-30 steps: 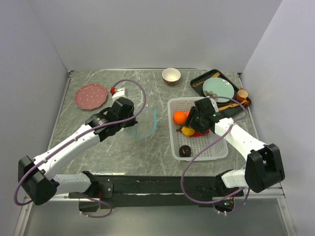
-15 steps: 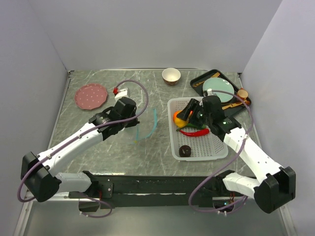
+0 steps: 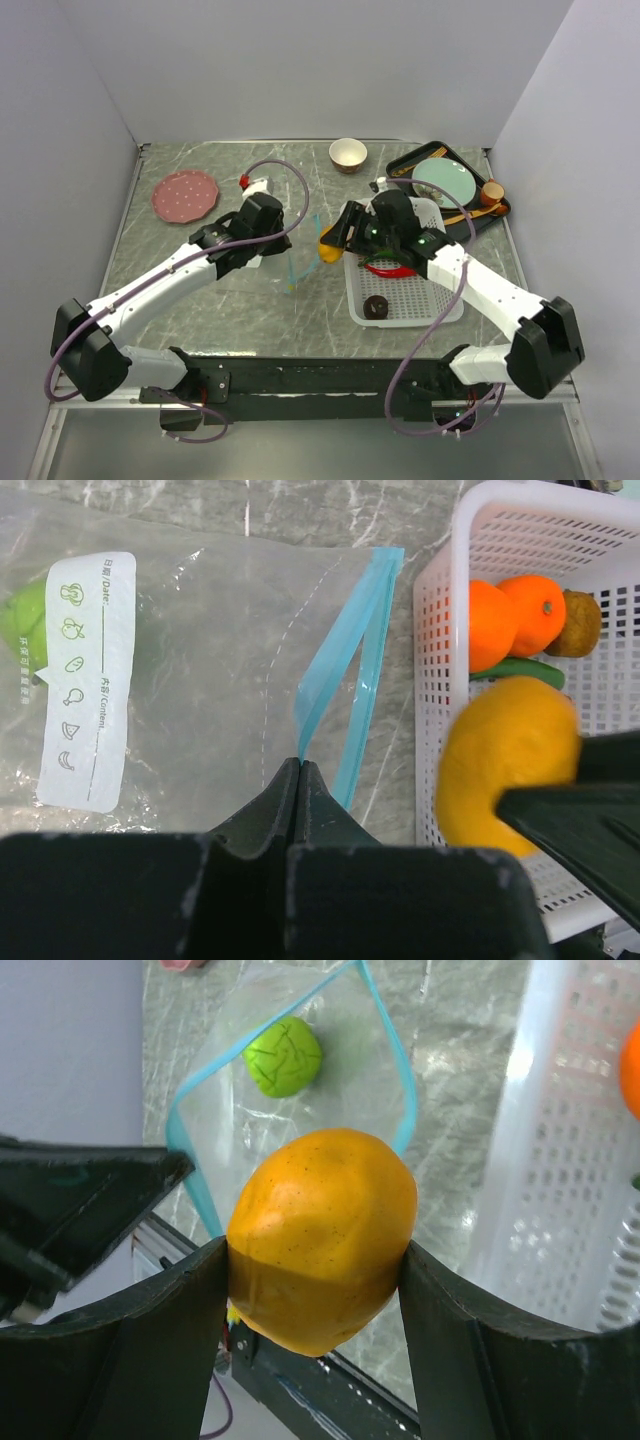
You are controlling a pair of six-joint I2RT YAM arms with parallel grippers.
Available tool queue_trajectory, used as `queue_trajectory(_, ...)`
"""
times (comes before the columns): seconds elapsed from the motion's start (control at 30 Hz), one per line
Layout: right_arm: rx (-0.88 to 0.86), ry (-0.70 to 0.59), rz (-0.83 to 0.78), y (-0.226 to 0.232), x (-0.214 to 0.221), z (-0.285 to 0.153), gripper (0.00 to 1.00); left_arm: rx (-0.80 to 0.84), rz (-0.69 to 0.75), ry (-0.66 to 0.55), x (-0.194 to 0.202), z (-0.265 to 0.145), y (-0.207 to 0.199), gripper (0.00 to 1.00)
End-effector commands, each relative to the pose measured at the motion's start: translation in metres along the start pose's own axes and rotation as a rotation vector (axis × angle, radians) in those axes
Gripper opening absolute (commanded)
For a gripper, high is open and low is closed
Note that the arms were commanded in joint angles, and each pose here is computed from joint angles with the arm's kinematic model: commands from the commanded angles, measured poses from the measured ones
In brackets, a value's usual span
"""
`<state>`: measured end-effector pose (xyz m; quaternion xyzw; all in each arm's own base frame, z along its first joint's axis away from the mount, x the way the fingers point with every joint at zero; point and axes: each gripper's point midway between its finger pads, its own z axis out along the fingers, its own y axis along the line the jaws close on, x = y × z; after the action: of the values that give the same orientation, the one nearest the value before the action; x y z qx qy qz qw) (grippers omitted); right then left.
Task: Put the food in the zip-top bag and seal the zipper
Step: Place the fake fruit in the zipper food storage bag.
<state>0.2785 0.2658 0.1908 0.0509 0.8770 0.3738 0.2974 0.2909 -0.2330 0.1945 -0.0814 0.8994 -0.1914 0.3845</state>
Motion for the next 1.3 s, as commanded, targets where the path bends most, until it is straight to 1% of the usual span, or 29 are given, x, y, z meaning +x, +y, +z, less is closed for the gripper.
queue_trajectory(0.0, -0.126, -0.06, -0.029, 0.045, -0.027, 0.006, 0.54, 0.087, -0.023, -0.045, -0.023, -0.011, -0.024, 0.01)
queue_trajectory(0.2, -0.144, -0.027, -0.034, 0.055, -0.027, 0.028, 0.55, 0.092, -0.027, -0.047, -0.024, -0.013, -0.025, 0.01)
queue_trajectory(0.4, -0.092, 0.041, -0.043, 0.051, -0.011, 0.055, 0.57, 0.1, -0.026, -0.054, -0.028, -0.016, -0.028, 0.01)
queue_trajectory(0.63, -0.096, 0.096, -0.056, 0.055, 0.001, 0.07, 0.6, 0.107, -0.028, -0.08, -0.036, -0.022, -0.03, 0.01)
queue_trajectory(0.67, -0.106, 0.094, -0.058, 0.057, 0.001, 0.071, 0.63, 0.106, -0.027, -0.084, -0.037, -0.023, -0.03, 0.01)
queue_trajectory(0.73, -0.114, 0.103, -0.062, 0.059, 0.002, 0.071, 0.65, 0.102, -0.029, -0.091, -0.039, -0.025, -0.028, 0.01)
queue_trajectory(0.77, -0.127, 0.101, -0.069, 0.062, 0.001, 0.071, 0.71, 0.1, -0.03, -0.093, -0.039, -0.026, -0.028, 0.01)
queue_trajectory(0.83, -0.136, 0.103, -0.073, 0.065, 0.001, 0.07, 0.77, 0.099, -0.036, -0.108, -0.042, -0.029, -0.025, 0.01)
queue_trajectory(0.87, -0.146, 0.096, -0.075, 0.066, 0.0, 0.069, 0.83, 0.097, -0.037, -0.111, -0.042, -0.03, -0.025, 0.01)
queue_trajectory(0.93, -0.159, 0.089, -0.079, 0.069, -0.002, 0.065, 0.86, 0.089, -0.042, -0.123, -0.045, -0.033, -0.021, 0.01)
queue_trajectory(0.97, -0.163, 0.083, -0.08, 0.07, -0.002, 0.064, 0.94, 0.084, -0.04, -0.123, -0.044, -0.033, -0.019, 0.01)
queue_trajectory(1.0, -0.172, 0.075, -0.083, 0.072, -0.004, 0.06, 0.97, 0.083, -0.047, -0.132, -0.046, -0.035, -0.018, 0.01)
queue_trajectory(1.07, -0.163, 0.068, -0.083, 0.07, -0.006, 0.058, 1.0, 0.078, -0.05, -0.139, -0.047, -0.036, -0.015, 0.01)
queue_trajectory(1.17, -0.14, 0.042, -0.072, 0.066, -0.011, 0.051, 1.0, 0.081, -0.06, -0.148, -0.049, -0.038, -0.013, 0.01)
queue_trajectory(1.27, -0.101, -0.047, -0.061, 0.06, -0.03, 0.03, 1.0, 0.07, -0.063, -0.148, -0.05, -0.037, -0.009, 0.01)
